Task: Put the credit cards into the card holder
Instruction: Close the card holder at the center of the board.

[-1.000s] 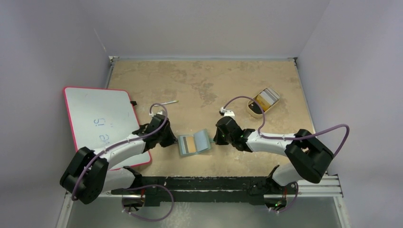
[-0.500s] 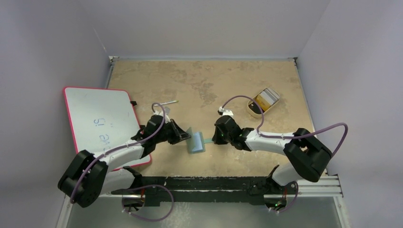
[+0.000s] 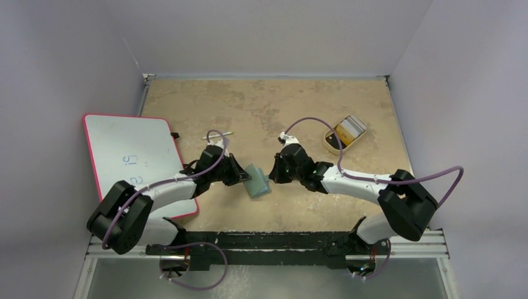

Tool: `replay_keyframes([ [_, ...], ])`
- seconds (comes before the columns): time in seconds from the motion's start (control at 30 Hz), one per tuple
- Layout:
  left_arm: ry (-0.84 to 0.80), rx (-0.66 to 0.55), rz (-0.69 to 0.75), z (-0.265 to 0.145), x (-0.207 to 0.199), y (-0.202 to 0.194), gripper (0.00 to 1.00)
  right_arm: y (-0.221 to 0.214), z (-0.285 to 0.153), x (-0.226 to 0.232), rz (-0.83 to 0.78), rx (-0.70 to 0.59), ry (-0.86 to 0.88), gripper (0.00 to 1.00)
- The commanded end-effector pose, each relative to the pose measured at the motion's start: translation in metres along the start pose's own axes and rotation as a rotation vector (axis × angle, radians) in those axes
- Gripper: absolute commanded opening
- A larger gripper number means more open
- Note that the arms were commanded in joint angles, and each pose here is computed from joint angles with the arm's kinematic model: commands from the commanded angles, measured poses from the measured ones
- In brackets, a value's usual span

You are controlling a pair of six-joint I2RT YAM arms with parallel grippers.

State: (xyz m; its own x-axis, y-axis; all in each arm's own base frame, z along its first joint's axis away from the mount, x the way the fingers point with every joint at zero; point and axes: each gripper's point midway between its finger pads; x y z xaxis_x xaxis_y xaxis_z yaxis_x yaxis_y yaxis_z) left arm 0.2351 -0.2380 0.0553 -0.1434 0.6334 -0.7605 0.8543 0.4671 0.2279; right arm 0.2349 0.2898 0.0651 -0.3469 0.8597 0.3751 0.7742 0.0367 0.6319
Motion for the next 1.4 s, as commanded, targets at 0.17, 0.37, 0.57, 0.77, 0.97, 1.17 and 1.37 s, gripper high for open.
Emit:
replay_keyframes([
  [0.17,0.034,0.005,0.067,0.015,0.005,0.0,0.04,0.024,-0.008,0.026,0.016,-0.034,0.072,0.0],
  [0.37,0.027,0.025,0.103,0.021,-0.006,-0.002,0.06,0.032,-0.01,0.028,0.015,-0.064,0.077,0.0],
  [0.57,0.041,0.033,0.094,0.022,-0.001,-0.004,0.06,0.032,0.007,0.03,-0.023,-0.033,0.068,0.0],
  [0.77,0.05,0.031,0.06,0.017,-0.005,-0.003,0.07,0.019,0.024,0.024,-0.063,0.044,0.032,0.0],
  [0.97,0.113,-0.014,0.051,0.005,-0.004,0.007,0.1,0.011,0.025,0.02,-0.107,0.086,0.028,0.0],
  [1.17,0.186,-0.043,0.056,-0.006,0.006,0.013,0.16,0.007,0.03,0.017,-0.135,0.113,0.009,0.0],
  [1.37,0.186,0.011,0.069,0.005,0.017,0.003,0.21,-0.003,0.034,0.014,-0.148,0.164,0.004,0.01],
])
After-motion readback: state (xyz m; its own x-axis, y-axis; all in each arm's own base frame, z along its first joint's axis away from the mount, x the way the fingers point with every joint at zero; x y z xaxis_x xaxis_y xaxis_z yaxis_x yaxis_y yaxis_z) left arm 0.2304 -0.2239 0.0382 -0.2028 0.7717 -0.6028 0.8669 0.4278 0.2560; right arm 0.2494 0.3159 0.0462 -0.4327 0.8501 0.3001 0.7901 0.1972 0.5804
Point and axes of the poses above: each gripper's point midway between its finger pads, its own z axis out along the fingers, its own x axis along the line the jaws close on, y = z × x, and after that the axes turned 6 degrees about -z, right-handed
